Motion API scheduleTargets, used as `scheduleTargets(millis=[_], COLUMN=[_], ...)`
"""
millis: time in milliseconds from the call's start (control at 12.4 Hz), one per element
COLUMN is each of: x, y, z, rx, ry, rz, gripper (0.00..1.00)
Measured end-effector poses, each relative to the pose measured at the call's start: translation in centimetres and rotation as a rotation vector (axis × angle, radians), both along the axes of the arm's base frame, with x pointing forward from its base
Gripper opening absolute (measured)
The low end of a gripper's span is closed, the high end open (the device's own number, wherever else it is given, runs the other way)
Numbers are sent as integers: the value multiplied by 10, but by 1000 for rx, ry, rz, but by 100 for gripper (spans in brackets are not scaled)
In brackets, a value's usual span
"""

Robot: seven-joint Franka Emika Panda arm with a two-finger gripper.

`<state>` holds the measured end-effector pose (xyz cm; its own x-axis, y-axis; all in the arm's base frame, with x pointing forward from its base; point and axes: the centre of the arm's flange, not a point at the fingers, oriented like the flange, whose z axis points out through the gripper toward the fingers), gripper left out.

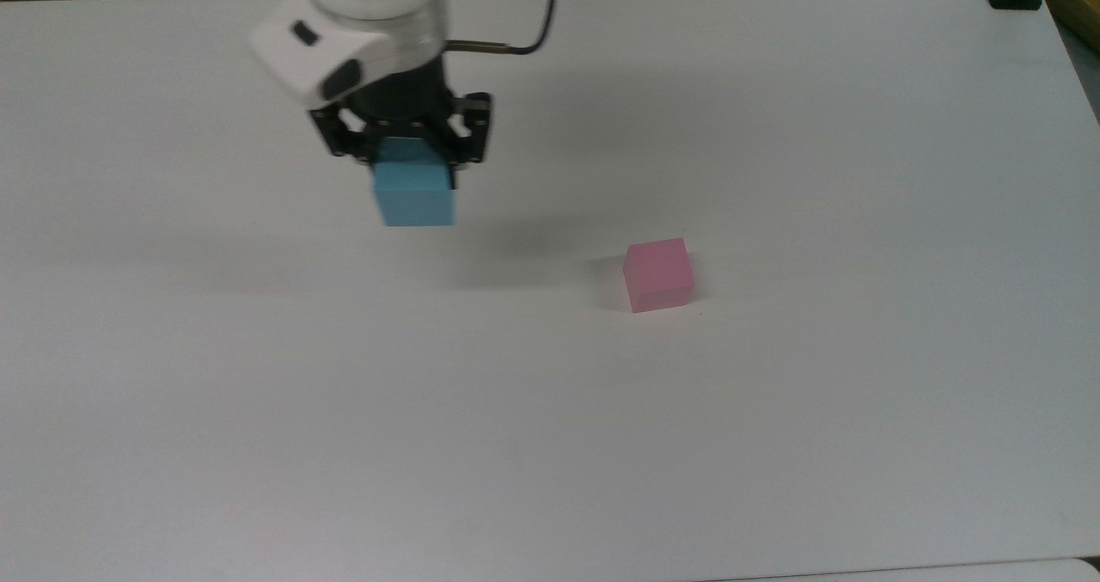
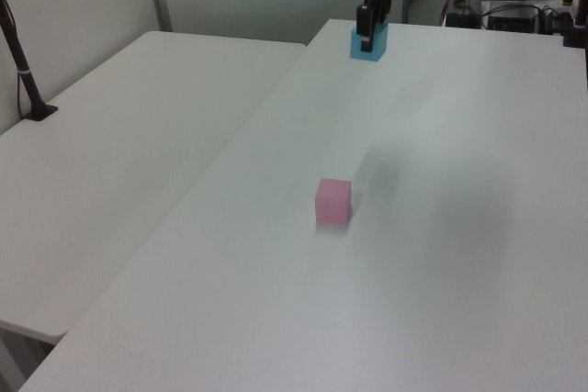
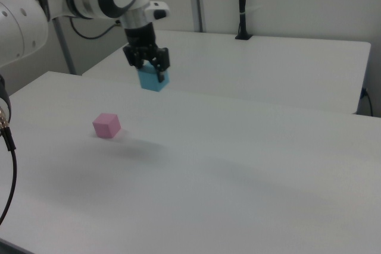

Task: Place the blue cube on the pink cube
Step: 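Lift the light-blue cube up off the table, then carry the light-blue cube over the pink cube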

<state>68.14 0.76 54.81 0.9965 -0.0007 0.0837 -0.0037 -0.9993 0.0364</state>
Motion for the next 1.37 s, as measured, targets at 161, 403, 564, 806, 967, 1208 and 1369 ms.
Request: scheduleTargets(millis=[161, 403, 564, 806, 967, 1208, 1369], x=[-5, -32, -50, -52, -48, -41, -34], y=[73, 196, 250, 267, 263, 262, 262], z=[1, 1, -3, -20, -28, -48, -71], rx=[18, 24, 10, -4, -29, -78, -86], ry=[-3, -2, -2, 21, 25, 38, 54], rz=[38, 123, 170, 188, 185, 192, 193], gripper=[65, 65, 65, 65, 65, 65, 65])
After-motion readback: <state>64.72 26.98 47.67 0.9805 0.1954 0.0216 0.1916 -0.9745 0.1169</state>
